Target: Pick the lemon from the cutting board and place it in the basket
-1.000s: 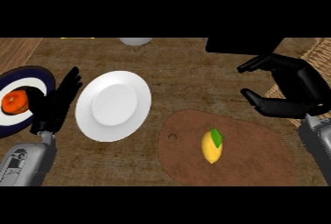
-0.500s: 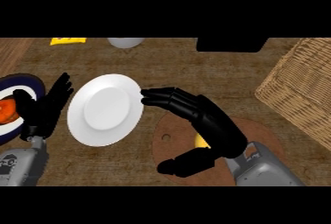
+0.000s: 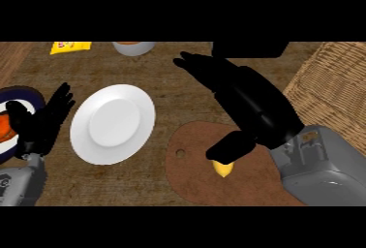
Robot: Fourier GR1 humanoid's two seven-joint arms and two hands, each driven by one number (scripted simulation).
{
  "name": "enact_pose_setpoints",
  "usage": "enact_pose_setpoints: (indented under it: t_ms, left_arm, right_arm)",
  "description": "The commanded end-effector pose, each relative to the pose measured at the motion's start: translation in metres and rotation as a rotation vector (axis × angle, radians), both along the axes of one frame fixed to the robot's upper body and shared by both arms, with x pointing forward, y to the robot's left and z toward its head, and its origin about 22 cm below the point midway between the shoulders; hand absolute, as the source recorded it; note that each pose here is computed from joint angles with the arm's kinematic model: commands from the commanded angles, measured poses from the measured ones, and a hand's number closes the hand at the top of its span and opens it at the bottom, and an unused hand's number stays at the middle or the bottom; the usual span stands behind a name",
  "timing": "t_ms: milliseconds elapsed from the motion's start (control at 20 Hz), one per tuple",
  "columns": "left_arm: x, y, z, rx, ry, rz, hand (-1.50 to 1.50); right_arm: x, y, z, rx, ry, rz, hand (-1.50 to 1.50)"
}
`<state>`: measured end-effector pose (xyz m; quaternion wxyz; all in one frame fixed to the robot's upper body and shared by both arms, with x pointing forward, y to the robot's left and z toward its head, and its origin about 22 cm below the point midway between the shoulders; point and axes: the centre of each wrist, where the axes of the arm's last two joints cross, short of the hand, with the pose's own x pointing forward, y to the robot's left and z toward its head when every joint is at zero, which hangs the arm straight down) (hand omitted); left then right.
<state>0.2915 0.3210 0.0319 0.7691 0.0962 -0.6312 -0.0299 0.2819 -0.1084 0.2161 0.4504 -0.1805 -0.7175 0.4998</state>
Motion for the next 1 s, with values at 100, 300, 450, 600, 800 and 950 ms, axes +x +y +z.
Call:
enact_pose_setpoints:
  t_ms: [100, 300, 450, 600, 800, 950]
  left_arm:
    - [0.000, -0.006, -0.001, 0.007, -0.014, -0.012, 0.00]
    - [0.004, -0.013, 0.002, -0.013, 0.002, 0.000, 0.00]
    - [-0.006, 0.000, 0.006, -0.002, -0.008, -0.010, 0.00]
    - [0.005, -0.007, 0.000, -0.006, -0.008, 0.006, 0.00]
    - [-0.001, 0.001, 0.016, 0.005, -0.028, -0.009, 0.00]
    - [-0.015, 0.006, 0.000, -0.010, -0.004, -0.008, 0.00]
  right_arm:
    - [-0.004, -0.011, 0.085, -0.201, 0.033, -0.174, -1.50]
    - [0.001, -0.020, 0.097, -0.335, 0.208, -0.081, -1.50]
    - [0.007, -0.038, 0.098, -0.338, 0.297, -0.068, -1.50]
    - [0.004, -0.057, 0.102, -0.322, 0.324, -0.021, -1.50]
    - [-0.006, -0.080, 0.097, -0.196, 0.375, -0.007, -1.50]
    - [-0.033, -0.105, 0.097, -0.107, 0.319, -0.014, -1.50]
